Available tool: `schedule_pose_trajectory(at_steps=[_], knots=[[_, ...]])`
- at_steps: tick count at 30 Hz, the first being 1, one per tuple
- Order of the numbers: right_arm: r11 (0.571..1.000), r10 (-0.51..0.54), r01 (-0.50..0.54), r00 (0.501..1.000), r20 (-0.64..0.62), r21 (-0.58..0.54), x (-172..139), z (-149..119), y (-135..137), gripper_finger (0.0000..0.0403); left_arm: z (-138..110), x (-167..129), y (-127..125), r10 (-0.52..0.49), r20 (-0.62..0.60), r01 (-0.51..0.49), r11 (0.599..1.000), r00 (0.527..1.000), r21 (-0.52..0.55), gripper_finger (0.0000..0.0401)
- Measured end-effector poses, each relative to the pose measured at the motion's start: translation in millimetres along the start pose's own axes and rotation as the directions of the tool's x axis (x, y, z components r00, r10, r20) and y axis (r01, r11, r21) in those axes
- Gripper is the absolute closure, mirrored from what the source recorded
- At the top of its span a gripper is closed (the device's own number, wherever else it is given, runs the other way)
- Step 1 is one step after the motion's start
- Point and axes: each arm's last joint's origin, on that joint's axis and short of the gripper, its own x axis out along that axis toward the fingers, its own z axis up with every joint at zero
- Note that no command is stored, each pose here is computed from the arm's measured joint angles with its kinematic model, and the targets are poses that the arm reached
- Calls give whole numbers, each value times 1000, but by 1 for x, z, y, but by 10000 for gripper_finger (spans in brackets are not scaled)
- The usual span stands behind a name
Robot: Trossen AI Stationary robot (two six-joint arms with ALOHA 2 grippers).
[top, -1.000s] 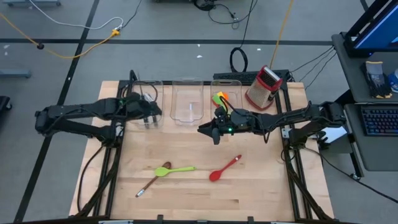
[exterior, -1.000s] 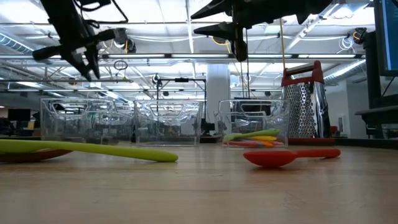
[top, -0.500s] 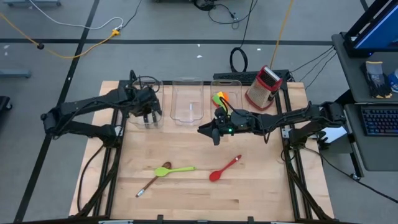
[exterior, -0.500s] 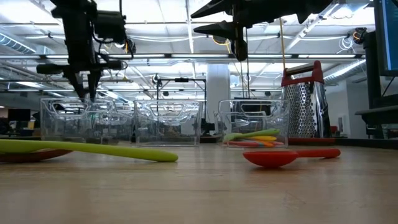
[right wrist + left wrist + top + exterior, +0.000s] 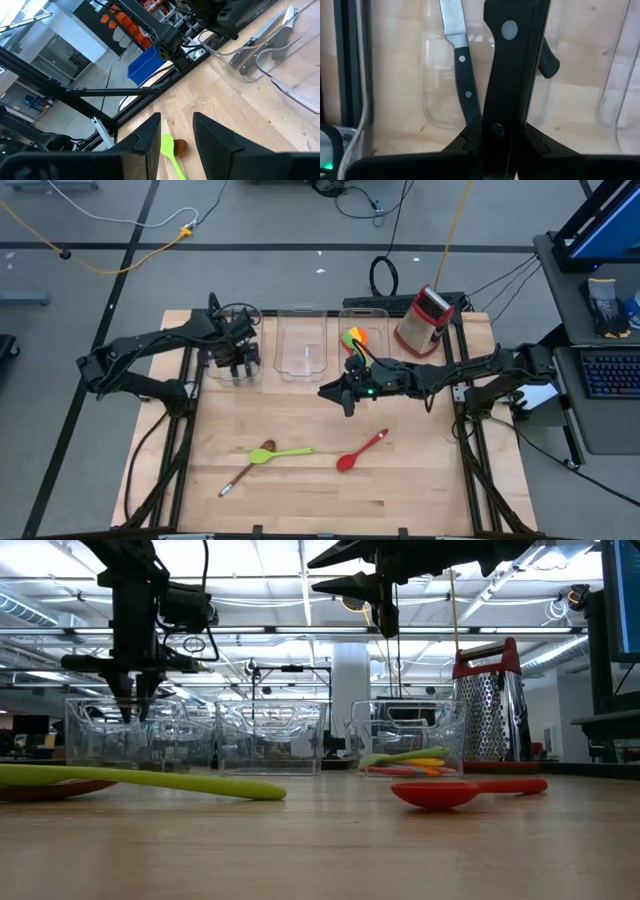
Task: Pick & Place Kitchen Items
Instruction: Put the black knife into the left transparent bin
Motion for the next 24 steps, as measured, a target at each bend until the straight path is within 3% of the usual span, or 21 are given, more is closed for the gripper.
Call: schedule_pose_trajectory(at_steps=[8, 24], knots=[[1000, 3, -3, 1000, 3, -8, 0, 0, 0, 298, 2, 0, 3, 26, 21, -29, 988, 999, 151, 344], [1000, 1, -1, 1000, 4, -7, 0, 0, 0, 296, 12, 13, 3, 105, -8, -97, 944, 994, 315, 344]])
